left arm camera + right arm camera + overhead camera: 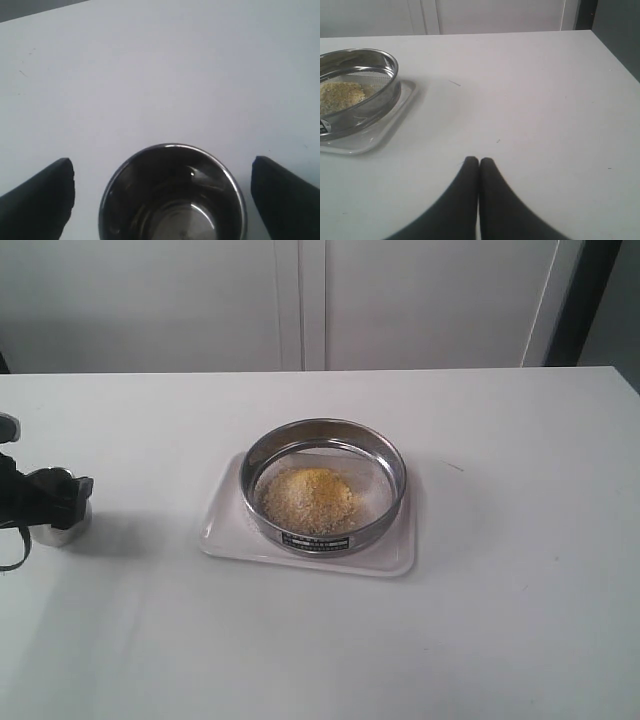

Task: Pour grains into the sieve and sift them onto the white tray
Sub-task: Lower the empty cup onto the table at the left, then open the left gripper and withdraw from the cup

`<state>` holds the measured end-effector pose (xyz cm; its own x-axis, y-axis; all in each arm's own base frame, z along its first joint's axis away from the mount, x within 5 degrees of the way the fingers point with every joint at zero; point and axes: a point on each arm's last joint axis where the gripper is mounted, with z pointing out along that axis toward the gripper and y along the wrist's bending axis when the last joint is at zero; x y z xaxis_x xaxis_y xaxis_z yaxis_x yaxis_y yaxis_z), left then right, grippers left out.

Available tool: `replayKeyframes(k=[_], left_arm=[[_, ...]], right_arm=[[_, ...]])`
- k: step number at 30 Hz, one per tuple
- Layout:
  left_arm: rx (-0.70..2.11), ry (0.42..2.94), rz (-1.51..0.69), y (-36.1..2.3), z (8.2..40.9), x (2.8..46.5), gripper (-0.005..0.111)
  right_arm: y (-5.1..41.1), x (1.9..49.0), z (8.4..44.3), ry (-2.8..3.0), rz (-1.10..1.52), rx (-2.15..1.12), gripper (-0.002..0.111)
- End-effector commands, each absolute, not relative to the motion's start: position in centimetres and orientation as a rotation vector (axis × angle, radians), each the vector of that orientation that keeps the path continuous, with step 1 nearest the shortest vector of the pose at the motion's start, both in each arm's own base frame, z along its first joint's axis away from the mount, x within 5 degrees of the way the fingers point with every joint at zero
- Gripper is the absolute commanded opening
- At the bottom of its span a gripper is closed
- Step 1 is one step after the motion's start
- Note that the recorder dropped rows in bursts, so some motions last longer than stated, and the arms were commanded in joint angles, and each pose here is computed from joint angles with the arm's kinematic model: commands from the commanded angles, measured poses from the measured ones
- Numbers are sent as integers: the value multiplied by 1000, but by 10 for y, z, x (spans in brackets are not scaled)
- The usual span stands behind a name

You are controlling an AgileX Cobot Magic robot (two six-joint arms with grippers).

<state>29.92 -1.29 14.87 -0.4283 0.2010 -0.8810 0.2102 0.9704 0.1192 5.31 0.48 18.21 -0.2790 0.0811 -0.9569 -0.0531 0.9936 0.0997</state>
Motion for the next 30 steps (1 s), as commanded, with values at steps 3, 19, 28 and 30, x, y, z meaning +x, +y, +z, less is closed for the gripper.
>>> replayKeyframes(k=[3,19,28,30], left_arm=[[247,2018,-24,-12,176,289,94],[245,1934,65,-7,244,253,34],[299,1952,162,-3,265,228,0],[316,2020,201,0,263,225,0]], right_arm=[[5,53,182,1836,123,14,0],[5,53,182,1836,123,14,0],[5,53,182,1836,123,14,0],[5,53,182,1836,123,14,0]])
